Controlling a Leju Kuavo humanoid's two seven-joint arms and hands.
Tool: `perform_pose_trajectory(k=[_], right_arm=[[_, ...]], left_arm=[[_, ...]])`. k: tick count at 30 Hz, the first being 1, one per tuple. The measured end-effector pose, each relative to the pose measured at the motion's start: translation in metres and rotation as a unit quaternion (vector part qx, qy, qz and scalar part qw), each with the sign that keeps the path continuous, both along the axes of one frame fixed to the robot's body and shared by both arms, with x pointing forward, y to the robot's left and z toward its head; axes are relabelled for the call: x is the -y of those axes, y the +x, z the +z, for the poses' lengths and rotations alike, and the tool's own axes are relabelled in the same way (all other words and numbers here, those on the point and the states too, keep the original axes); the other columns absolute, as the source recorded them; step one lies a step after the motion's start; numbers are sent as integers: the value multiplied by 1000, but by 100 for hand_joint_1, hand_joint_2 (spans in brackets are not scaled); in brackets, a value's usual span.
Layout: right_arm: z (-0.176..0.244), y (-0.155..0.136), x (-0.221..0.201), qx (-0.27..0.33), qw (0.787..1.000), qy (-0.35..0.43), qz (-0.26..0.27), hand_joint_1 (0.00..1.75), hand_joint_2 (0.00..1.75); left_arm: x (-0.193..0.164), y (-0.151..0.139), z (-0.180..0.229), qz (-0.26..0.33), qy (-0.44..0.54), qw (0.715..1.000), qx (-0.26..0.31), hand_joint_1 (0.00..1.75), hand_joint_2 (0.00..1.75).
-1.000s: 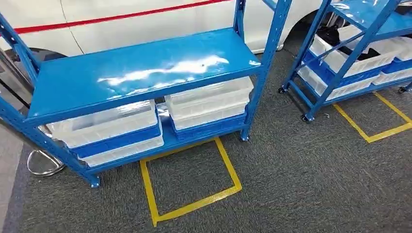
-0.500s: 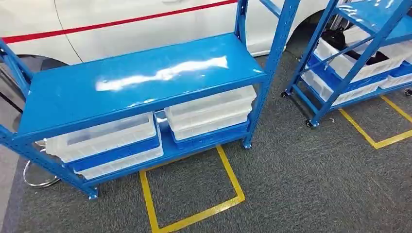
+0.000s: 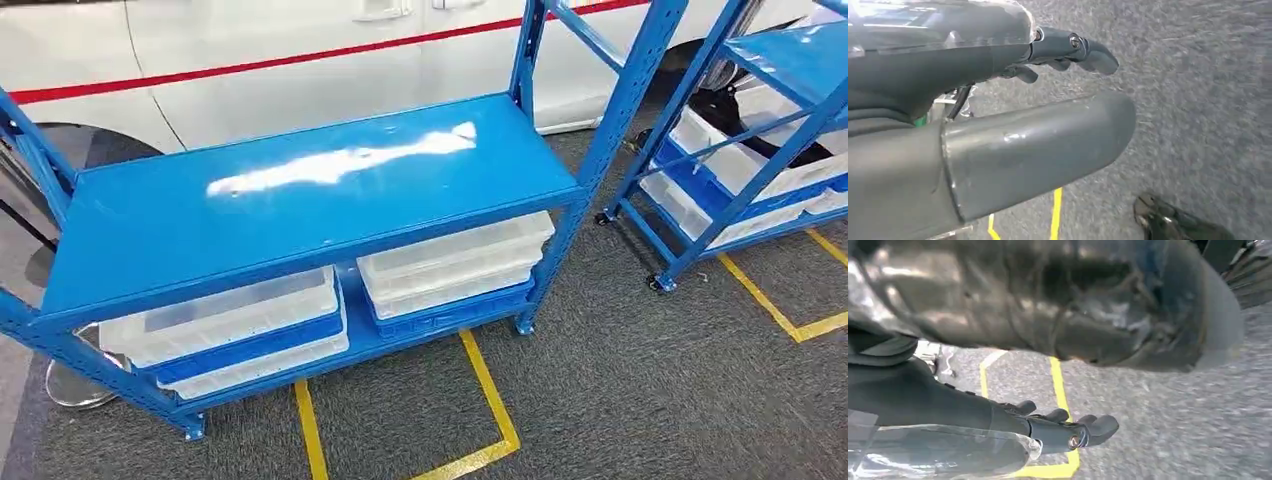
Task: Take the parts from the cabinet and place them on the table.
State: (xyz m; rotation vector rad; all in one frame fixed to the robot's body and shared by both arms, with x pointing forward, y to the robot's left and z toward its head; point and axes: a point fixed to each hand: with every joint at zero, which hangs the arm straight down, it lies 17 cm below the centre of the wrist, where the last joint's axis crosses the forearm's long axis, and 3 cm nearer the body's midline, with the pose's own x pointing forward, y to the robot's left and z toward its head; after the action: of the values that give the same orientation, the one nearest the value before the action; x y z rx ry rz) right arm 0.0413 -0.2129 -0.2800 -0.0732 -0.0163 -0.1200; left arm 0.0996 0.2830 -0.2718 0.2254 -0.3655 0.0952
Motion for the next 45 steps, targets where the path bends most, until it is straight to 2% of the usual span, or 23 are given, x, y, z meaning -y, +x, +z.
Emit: perform_pose_trajectory(k=[7, 14, 19, 41, 42, 45], right_arm=[[1, 5, -1, 4, 1000, 1, 1, 0, 0], [0, 2, -2, 2, 1000, 4, 8, 0, 0], [1, 13, -2, 10, 1000, 3, 4, 0, 0], [1, 9, -2, 6, 1000, 3, 4, 0, 0], [1, 9, -3, 7, 1000, 4, 4, 0, 175], [1, 9, -4, 6, 1000, 7, 4, 0, 175]], left_arm=[[1, 5, 1, 0, 0, 1000, 3, 0, 0], [-2, -5, -1, -3, 5, 1000, -7, 0, 0], [-2, -3, -1, -4, 7, 1000, -5, 0, 0], [-3, 0, 0, -6, 11, 1000, -5, 0, 0], [-4, -1, 0, -6, 12, 1000, -6, 0, 0], [-4, 0, 0, -6, 12, 1000, -6, 0, 0]])
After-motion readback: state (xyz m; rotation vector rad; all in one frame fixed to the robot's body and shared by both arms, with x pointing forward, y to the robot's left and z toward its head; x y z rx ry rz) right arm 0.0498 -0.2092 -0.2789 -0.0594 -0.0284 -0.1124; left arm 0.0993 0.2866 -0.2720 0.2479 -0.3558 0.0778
